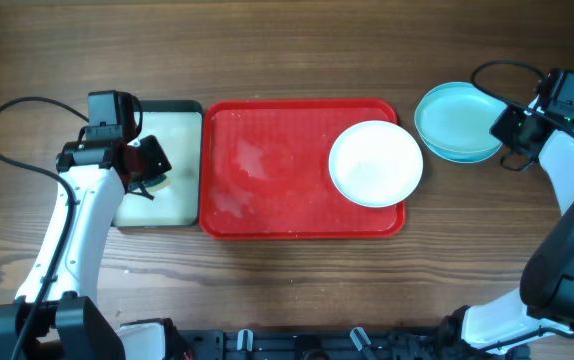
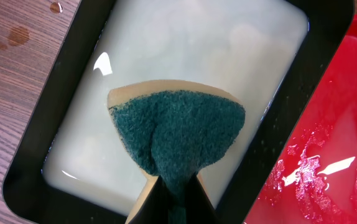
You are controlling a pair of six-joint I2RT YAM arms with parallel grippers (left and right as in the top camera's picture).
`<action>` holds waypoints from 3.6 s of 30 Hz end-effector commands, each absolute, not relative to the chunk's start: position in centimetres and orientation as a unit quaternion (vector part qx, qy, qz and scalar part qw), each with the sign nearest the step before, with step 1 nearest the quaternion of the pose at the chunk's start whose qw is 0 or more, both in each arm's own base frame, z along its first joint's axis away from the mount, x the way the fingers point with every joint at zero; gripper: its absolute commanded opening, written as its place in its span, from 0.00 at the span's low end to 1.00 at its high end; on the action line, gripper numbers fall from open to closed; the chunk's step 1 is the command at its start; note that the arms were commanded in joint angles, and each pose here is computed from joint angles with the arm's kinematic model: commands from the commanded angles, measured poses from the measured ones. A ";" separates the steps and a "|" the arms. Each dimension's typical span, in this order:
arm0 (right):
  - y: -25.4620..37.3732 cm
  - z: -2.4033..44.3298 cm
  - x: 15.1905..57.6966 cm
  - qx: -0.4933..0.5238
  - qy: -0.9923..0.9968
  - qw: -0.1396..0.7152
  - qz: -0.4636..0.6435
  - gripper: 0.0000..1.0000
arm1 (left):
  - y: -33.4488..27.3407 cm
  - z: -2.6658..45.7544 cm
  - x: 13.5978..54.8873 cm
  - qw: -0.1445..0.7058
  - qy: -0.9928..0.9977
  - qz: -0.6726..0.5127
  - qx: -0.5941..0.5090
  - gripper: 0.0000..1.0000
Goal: Clean dirty plates on tray and stack at the side
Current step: 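Carry the blue plate right and stack it on the other blue plate, then move right gripper to the white plate and grasp its rim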
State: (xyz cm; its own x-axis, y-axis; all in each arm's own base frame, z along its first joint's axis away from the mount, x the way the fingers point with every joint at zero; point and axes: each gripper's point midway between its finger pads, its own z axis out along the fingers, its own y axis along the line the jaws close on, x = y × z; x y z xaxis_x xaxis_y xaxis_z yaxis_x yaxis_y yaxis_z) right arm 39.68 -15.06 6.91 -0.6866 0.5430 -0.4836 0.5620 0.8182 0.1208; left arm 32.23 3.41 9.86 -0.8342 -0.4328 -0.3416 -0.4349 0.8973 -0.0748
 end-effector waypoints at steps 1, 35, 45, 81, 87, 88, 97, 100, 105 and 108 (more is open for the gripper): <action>-15.6 7.0 39.6 0.313 0.913 0.261 -0.034 0.14 | 3.2 10.0 32.2 0.181 0.956 -0.001 -0.229 0.04; 1.5 4.3 34.7 0.063 0.982 0.098 0.150 0.41 | 3.0 10.1 32.6 0.187 0.956 -0.010 -0.228 0.04; 2.6 2.3 33.9 0.047 0.985 0.096 0.135 0.06 | 3.0 10.1 32.6 0.187 0.956 -0.010 -0.227 0.04; 19.2 3.6 34.2 0.086 0.972 0.146 0.164 0.04 | 2.5 10.1 32.6 0.185 0.956 -0.022 -0.224 0.04; 18.2 3.5 34.8 0.093 0.972 0.164 0.138 0.04 | 2.5 10.1 32.6 0.185 0.956 -0.022 -0.224 0.04; 18.1 3.5 34.9 0.094 0.972 0.167 0.135 0.04 | 2.5 10.1 32.6 0.185 0.956 -0.022 -0.225 0.04; 17.4 2.5 35.0 0.122 0.972 0.165 0.117 0.04 | 2.5 10.1 32.6 0.186 0.957 -0.022 -0.223 0.04; 17.3 1.8 34.9 0.122 0.974 0.156 0.111 0.04 | 2.5 10.1 32.6 0.186 0.957 -0.022 -0.223 0.04; 17.3 1.2 34.7 0.122 0.975 0.150 0.107 0.04 | 2.5 10.3 32.9 0.192 0.955 -0.023 -0.223 0.04; 17.2 1.2 34.6 0.122 0.976 0.147 0.106 0.04 | 2.5 10.3 33.1 0.195 0.954 -0.024 -0.225 0.04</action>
State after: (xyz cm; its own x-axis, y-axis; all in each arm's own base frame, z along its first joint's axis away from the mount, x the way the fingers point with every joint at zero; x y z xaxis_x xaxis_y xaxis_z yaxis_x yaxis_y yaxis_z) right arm 34.78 17.68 2.06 -0.9277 0.2580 -0.2697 0.1841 0.9449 0.2708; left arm 32.96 2.88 10.10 -0.8271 -0.4357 -0.3551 -0.4235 0.8984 -0.1160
